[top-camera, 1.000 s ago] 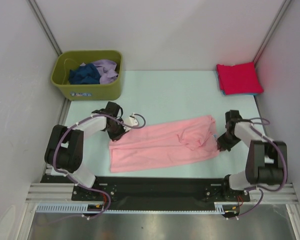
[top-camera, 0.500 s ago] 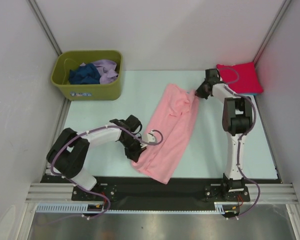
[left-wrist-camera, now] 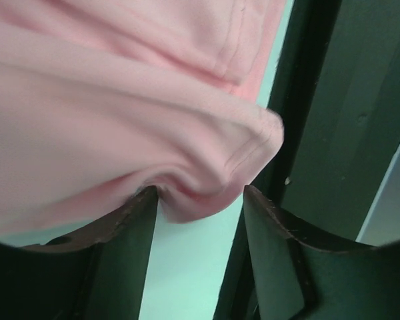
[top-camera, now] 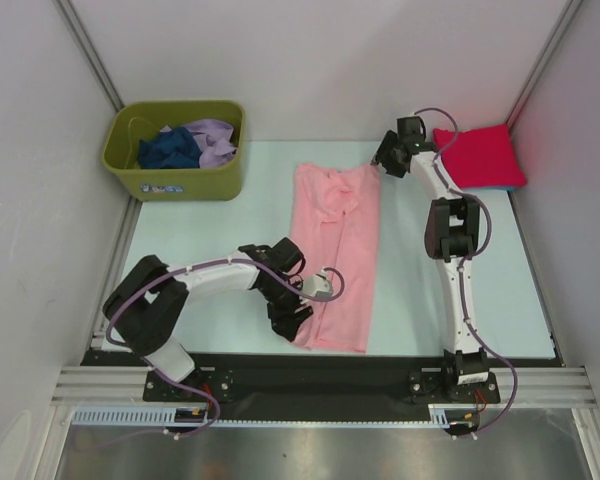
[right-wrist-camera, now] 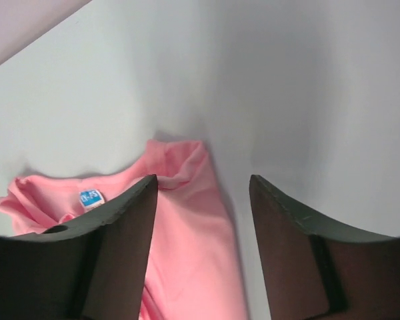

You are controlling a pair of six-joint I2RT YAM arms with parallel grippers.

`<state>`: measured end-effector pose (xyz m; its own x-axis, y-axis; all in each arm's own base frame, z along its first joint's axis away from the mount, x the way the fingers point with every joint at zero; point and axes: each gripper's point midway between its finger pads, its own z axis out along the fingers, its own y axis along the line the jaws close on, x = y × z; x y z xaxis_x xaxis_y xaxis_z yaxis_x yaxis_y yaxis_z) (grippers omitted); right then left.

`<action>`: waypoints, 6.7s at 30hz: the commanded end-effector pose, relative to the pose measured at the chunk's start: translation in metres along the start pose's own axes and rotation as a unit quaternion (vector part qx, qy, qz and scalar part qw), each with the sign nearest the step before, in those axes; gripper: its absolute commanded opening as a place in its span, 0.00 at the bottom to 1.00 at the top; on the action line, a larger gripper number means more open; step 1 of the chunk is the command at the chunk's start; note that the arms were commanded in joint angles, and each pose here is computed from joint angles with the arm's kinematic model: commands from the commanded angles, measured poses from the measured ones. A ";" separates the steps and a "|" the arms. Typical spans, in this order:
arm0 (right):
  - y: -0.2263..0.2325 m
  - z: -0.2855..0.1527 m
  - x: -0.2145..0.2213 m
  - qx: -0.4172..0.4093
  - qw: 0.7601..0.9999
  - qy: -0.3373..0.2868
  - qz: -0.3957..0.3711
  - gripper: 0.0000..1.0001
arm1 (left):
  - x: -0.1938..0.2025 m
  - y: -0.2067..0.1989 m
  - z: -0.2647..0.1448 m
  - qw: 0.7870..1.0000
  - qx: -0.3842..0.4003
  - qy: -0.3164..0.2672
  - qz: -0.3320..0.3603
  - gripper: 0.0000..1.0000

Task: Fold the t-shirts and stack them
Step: Fold the tshirt

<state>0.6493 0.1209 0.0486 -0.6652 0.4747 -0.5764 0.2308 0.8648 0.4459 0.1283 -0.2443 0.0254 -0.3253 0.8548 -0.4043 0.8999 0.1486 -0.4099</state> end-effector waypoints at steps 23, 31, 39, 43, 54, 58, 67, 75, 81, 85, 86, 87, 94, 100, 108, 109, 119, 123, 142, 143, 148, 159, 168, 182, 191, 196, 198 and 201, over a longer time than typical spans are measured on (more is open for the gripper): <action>-0.045 -0.344 0.334 0.038 0.976 0.201 -0.068 0.61 | -0.002 -0.019 -0.022 0.753 -0.151 -0.028 0.640 0.82; -0.048 -0.361 0.408 0.004 0.963 0.260 -0.068 0.60 | 0.024 -0.014 0.004 0.781 -0.113 0.005 0.615 0.62; -0.054 -0.334 0.423 0.010 0.961 0.267 -0.075 0.39 | 0.019 -0.006 0.010 0.801 -0.132 0.007 0.584 0.33; -0.049 -0.341 0.415 0.011 0.960 0.272 -0.062 0.00 | 0.010 -0.009 0.006 0.825 -0.137 -0.011 0.549 0.00; -0.009 -0.310 0.256 -0.028 0.985 0.169 -0.025 0.00 | -0.083 0.055 -0.076 0.917 -0.186 -0.045 0.350 0.00; 0.003 -0.263 0.213 -0.033 0.983 0.177 -0.029 0.00 | -0.119 0.116 -0.100 0.926 -0.224 -0.053 0.300 0.00; -0.003 -0.171 0.151 -0.011 0.985 0.171 0.000 0.00 | -0.151 0.231 -0.115 0.937 -0.284 -0.031 0.200 0.00; -0.006 -0.133 0.142 -0.030 0.984 0.171 0.028 0.25 | -0.150 0.267 -0.112 0.931 -0.311 -0.026 0.190 0.00; -0.016 -0.124 0.083 0.003 0.994 0.102 0.031 0.56 | -0.145 0.290 -0.128 0.923 -0.364 -0.030 0.118 0.09; -0.025 -0.143 0.049 0.049 0.996 0.066 -0.018 0.56 | -0.143 0.305 -0.142 0.910 -0.406 -0.048 0.066 0.33; -0.026 -0.155 0.039 0.057 0.997 0.046 -0.024 0.56 | -0.145 0.305 -0.143 0.910 -0.407 -0.053 0.064 0.43; -0.031 -0.160 0.042 0.062 0.997 0.045 -0.032 0.56 | -0.148 0.304 -0.146 0.909 -0.409 -0.062 0.057 0.51; 0.012 -0.210 0.117 -0.033 0.993 0.089 -0.071 0.44 | -0.187 0.297 -0.210 0.884 -0.442 -0.150 0.017 0.69; 0.032 -0.192 0.208 -0.078 0.974 0.194 -0.084 0.34 | -0.161 0.263 -0.209 0.912 -0.366 -0.180 -0.035 0.75; 0.041 -0.140 0.198 -0.048 0.976 0.187 -0.104 0.31 | -0.139 0.238 -0.201 0.920 -0.344 -0.179 -0.056 0.76; 0.043 -0.136 0.193 -0.045 0.977 0.179 -0.106 0.32 | -0.139 0.237 -0.202 0.920 -0.344 -0.180 -0.057 0.76; 0.037 -0.073 0.122 0.023 0.986 0.110 -0.123 0.33 | -0.137 0.227 -0.189 0.934 -0.307 -0.176 -0.052 0.76; 0.043 -0.073 0.075 0.033 0.991 0.068 -0.113 0.33 | -0.143 0.218 -0.177 0.943 -0.283 -0.169 -0.029 0.74; -0.024 -0.207 0.188 0.017 0.981 0.173 -0.087 0.50 | -0.106 0.163 -0.078 0.971 -0.157 -0.014 0.180 0.68; -0.036 -0.208 0.205 0.027 0.979 0.186 -0.075 0.50 | -0.096 0.163 -0.069 0.971 -0.152 0.001 0.183 0.69; -0.047 -0.202 0.220 0.026 0.981 0.185 -0.059 0.53 | -0.079 0.182 -0.054 0.960 -0.192 0.036 0.199 0.69; -0.048 -0.203 0.240 0.020 0.976 0.214 -0.026 0.00 | -0.067 0.178 -0.051 0.969 -0.203 0.041 0.134 0.00; -0.051 -0.278 0.280 0.031 0.963 0.261 -0.050 0.00 | -0.045 0.108 -0.076 0.986 -0.137 0.031 0.092 0.00; -0.020 -0.353 0.275 0.004 0.961 0.278 -0.015 0.00 | -0.045 0.029 -0.135 0.992 -0.087 -0.029 0.081 0.00; 0.015 -0.229 0.152 -0.025 0.981 0.191 -0.013 0.00 | -0.102 0.175 -0.167 0.977 -0.200 -0.063 -0.017 0.00; 0.002 -0.180 0.138 0.007 0.981 0.194 -0.002 0.00 | -0.108 0.224 -0.158 0.973 -0.226 -0.039 -0.040 0.00; 0.002 -0.173 0.131 0.007 0.982 0.190 0.007 0.00 | -0.105 0.237 -0.149 0.972 -0.227 -0.032 -0.049 0.00; 0.000 -0.156 0.120 0.007 0.985 0.171 0.023 0.11 | -0.114 0.261 -0.154 0.962 -0.265 -0.048 -0.053 0.01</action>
<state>0.4303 0.1615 0.0772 -0.8889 0.4030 -0.2179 0.2780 0.8525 0.4426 0.4152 -0.2284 0.0728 -0.4150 0.8028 -0.4282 0.9019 0.4248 -0.0776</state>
